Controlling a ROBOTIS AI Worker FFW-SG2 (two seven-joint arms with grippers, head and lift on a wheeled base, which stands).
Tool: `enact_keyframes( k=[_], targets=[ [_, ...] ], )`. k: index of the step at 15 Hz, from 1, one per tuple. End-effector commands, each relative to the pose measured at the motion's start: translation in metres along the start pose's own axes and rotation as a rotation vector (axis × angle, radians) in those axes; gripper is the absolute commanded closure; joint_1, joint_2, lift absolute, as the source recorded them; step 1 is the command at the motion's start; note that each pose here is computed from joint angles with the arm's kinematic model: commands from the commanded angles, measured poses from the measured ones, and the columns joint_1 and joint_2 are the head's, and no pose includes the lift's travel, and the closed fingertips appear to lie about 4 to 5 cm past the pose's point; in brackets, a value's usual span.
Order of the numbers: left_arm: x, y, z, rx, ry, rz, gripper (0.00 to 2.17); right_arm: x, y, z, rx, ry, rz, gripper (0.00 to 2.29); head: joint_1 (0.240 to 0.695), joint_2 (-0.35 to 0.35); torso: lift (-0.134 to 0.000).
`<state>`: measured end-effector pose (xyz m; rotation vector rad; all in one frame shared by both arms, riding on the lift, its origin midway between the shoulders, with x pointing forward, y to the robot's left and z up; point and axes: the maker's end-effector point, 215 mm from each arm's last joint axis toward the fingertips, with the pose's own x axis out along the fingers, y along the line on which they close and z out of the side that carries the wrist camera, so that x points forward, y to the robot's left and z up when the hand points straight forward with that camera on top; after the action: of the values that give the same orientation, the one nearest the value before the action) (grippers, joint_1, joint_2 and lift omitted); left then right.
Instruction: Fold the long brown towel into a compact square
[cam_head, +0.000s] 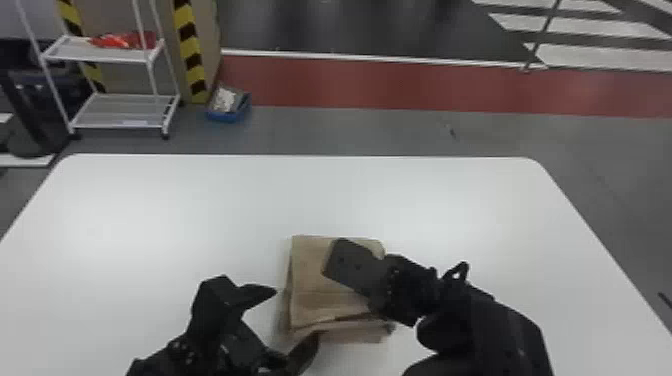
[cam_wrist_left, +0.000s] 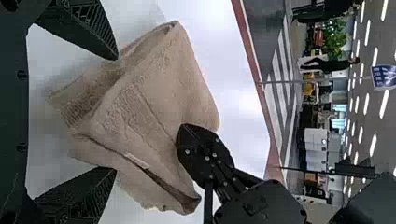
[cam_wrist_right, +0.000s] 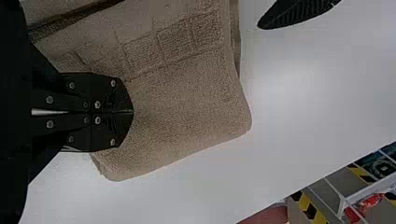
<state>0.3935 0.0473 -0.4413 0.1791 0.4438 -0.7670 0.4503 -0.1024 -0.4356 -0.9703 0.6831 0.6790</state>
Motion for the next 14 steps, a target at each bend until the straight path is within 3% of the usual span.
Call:
enact_keyframes(
  k=[1, 9, 14],
  targets=[
    [-0.011, 0.017, -0.002, -0.034, -0.004, 0.025, 0.07, 0.003, 0.0, -0.002, 0.0, 0.005, 0.001, 2.02, 0.695, -0.085, -0.125],
    [-0.03, 0.052, -0.007, -0.093, 0.003, 0.084, 0.07, 0.0, -0.008, 0.004, 0.073, -0.029, -0.003, 2.02, 0.695, -0.024, -0.125],
    [-0.031, 0.058, 0.01, -0.158, -0.065, 0.118, 0.08, -0.007, -0.049, 0.017, 0.147, -0.07, -0.123, 2.02, 0.695, 0.016, -0.125]
  ],
)
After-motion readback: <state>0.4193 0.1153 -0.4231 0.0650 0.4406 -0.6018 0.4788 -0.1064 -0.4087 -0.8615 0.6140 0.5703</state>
